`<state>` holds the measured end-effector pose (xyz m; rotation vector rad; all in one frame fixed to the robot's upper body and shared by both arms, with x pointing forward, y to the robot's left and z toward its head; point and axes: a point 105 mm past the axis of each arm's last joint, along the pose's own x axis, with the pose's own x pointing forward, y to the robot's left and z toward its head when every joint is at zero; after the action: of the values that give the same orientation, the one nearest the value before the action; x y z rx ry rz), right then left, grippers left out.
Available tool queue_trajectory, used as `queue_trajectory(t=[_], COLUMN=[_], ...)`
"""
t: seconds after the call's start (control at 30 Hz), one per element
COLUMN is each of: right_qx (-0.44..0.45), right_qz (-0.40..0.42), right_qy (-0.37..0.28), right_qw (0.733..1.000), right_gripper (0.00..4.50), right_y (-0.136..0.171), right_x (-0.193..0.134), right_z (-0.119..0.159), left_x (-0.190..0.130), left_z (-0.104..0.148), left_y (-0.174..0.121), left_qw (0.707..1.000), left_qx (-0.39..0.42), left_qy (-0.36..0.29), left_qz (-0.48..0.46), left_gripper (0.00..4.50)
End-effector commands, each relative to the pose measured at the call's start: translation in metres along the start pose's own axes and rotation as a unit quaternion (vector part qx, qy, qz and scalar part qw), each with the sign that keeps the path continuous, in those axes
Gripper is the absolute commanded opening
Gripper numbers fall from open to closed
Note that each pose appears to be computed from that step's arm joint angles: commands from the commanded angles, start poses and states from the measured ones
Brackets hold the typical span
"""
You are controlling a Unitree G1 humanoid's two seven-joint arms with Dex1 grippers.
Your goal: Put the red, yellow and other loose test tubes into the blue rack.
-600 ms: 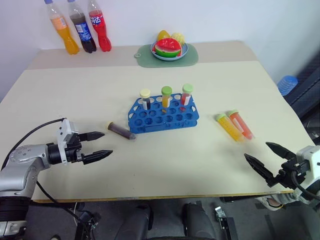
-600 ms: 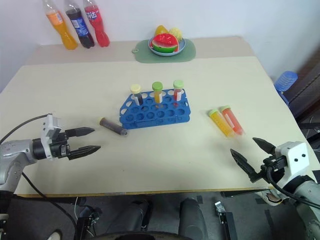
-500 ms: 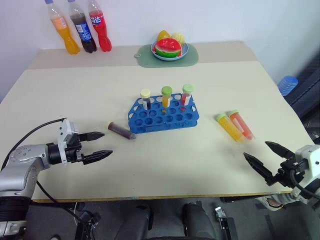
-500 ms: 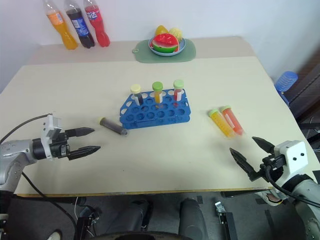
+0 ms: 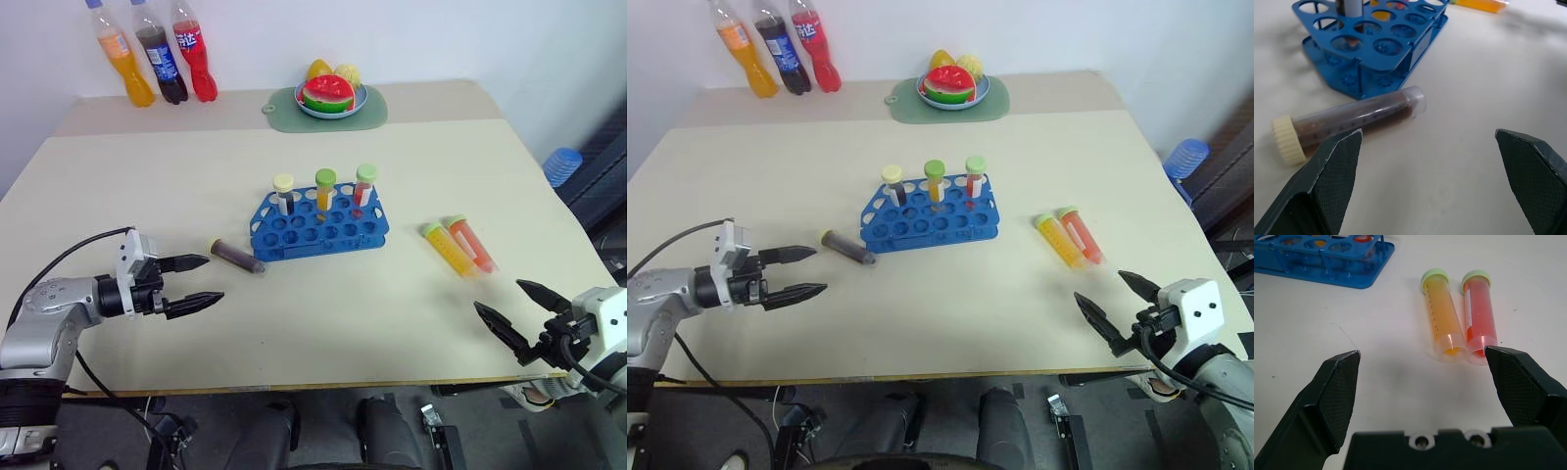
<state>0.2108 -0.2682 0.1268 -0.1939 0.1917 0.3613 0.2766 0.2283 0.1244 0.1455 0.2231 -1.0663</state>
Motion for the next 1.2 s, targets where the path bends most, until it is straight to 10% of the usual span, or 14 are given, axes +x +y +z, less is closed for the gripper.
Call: queue_trajectory(t=[0.03, 1.2], right_qx=[-0.012, 0.035], right_qz=[0.000, 0.007], right_qy=[-0.017, 0.175], right_qw=[1.000, 0.984], right_gripper=[4.47, 4.47], right_y=[0.001, -0.101], right_x=[0.000, 0.115], right_z=[0.009, 0.034], left_x=[0.000, 0.043], left_z=[0.008, 0.030], left_y=[-0.003, -0.065], left_qw=[1.000, 0.977], left_qx=[0.017, 0.085], left_qy=[-0.011, -0.017], left_qz=[-0.017, -0.195], left_gripper=[4.50, 4.50])
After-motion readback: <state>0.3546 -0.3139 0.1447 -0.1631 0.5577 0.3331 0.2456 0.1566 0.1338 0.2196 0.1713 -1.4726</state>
